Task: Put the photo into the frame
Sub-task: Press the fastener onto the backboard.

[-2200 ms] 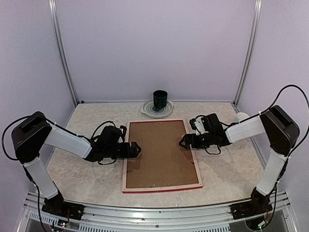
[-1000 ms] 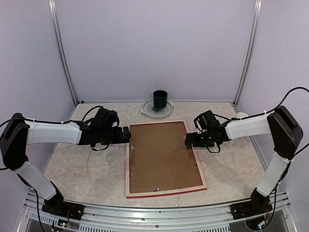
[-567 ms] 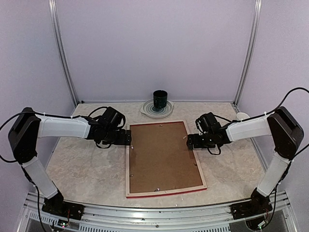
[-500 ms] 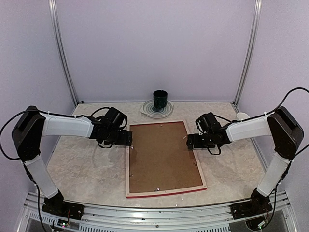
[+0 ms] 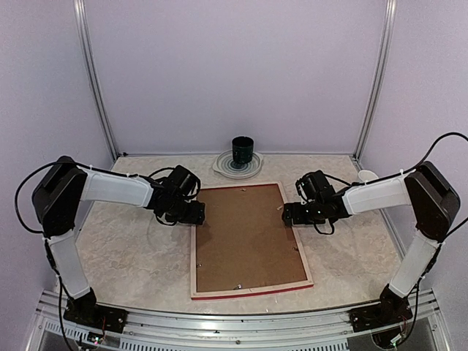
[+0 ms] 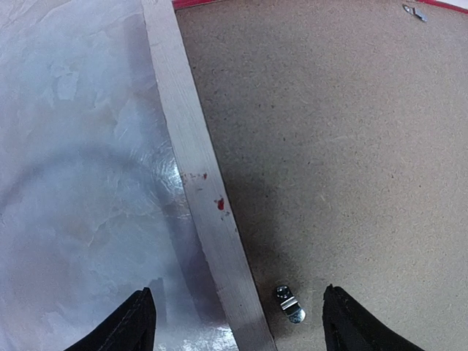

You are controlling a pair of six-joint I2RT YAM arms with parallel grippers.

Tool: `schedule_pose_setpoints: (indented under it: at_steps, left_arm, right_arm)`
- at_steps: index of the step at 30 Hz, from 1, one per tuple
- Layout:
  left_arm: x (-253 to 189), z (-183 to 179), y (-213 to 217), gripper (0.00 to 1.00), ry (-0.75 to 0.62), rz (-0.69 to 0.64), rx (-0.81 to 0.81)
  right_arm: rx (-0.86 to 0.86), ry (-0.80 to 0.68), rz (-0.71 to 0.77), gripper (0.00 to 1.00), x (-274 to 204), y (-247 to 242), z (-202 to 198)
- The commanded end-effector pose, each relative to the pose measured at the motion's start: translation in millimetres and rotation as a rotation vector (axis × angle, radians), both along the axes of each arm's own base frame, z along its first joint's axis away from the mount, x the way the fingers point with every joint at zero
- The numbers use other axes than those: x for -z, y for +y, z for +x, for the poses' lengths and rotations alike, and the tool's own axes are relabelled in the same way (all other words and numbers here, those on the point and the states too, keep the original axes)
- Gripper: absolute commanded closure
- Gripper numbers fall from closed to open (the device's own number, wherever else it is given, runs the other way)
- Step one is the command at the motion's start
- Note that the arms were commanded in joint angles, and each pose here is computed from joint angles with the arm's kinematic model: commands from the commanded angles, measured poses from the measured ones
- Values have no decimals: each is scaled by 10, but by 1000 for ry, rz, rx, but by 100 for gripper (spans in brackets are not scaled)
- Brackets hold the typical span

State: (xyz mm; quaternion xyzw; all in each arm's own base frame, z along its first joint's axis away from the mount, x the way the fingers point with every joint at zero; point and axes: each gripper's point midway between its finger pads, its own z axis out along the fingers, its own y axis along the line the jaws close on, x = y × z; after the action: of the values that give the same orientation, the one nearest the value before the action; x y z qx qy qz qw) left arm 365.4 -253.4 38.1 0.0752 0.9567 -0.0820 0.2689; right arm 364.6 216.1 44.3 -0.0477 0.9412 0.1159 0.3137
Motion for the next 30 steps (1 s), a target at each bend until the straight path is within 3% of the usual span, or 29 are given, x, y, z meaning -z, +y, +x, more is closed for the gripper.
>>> schedule_pose_setpoints:
  at_steps: [1, 30]
  left_arm:
    - [54, 0, -34, 24, 18, 8, 13]
    - [139, -68, -5, 47, 43, 75, 28]
  right_arm:
    - [-2, -21, 25, 8, -70, 7, 14]
    - [-14, -8, 37, 8, -33, 44, 3]
